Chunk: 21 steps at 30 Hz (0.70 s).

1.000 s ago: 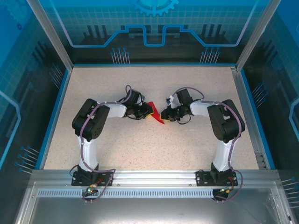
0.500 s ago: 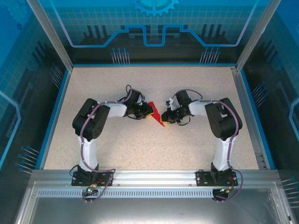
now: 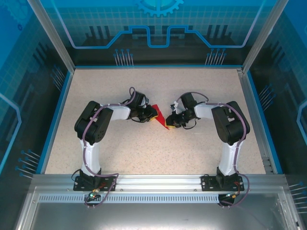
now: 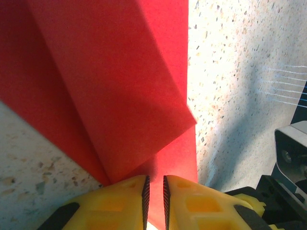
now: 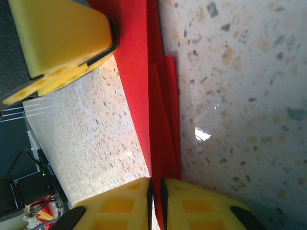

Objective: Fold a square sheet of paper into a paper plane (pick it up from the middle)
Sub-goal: Fold the wing for the fifth time at the center of the table.

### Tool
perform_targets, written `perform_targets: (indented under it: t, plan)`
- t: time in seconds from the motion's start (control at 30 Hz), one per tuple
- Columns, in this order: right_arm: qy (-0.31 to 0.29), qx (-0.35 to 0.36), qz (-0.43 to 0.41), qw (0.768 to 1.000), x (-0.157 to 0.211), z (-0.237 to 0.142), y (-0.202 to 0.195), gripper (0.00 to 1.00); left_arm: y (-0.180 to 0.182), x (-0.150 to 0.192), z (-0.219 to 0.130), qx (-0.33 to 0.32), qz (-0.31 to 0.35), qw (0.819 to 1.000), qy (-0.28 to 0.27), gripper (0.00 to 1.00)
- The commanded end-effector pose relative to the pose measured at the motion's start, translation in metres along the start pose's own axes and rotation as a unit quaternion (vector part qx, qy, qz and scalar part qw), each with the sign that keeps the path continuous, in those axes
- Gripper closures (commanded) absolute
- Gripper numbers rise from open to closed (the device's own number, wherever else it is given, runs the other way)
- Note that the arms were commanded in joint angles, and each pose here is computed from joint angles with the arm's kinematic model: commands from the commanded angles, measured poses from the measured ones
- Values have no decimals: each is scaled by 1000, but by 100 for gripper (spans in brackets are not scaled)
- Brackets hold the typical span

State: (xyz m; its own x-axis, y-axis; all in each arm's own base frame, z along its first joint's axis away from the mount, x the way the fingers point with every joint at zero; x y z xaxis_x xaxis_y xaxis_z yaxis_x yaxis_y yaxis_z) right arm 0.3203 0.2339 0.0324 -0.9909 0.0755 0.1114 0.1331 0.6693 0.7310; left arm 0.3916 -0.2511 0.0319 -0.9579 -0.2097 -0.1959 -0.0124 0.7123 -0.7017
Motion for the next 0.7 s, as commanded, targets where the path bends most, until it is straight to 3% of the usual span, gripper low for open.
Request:
perform_targets:
  t: [0.0, 0.27, 0.47, 0.67]
  plan:
    - [22, 16, 9, 1000, 17, 0, -7, 86, 18, 11, 9, -34, -9, 999, 21, 81]
    - [28, 41, 33, 998, 17, 6, -24, 88, 20, 11, 10, -37, -11, 999, 23, 81]
    - [-33, 14, -27, 999, 8, -27, 17, 77, 20, 11, 10, -37, -11, 999, 24, 81]
    - [-74, 55, -84, 992, 0, -27, 44, 80, 19, 11, 11, -37, -9, 999, 27, 83]
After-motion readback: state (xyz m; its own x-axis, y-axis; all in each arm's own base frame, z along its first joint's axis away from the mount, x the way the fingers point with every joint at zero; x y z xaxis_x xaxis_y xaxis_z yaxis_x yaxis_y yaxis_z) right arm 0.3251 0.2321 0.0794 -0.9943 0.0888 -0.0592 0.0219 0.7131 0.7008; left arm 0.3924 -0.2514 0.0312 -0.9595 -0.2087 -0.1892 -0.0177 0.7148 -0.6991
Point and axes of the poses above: each hand's point on the last joint's axis, 136 mm out from that joint toward the fingers, its own z axis out along the fingers, its own y axis along the line the jaws close on, x = y × z, the point moved 2 cm from there along -z, back along the fingers, and after that the axes turned 13 degrees about z, right-handed, at the moved point
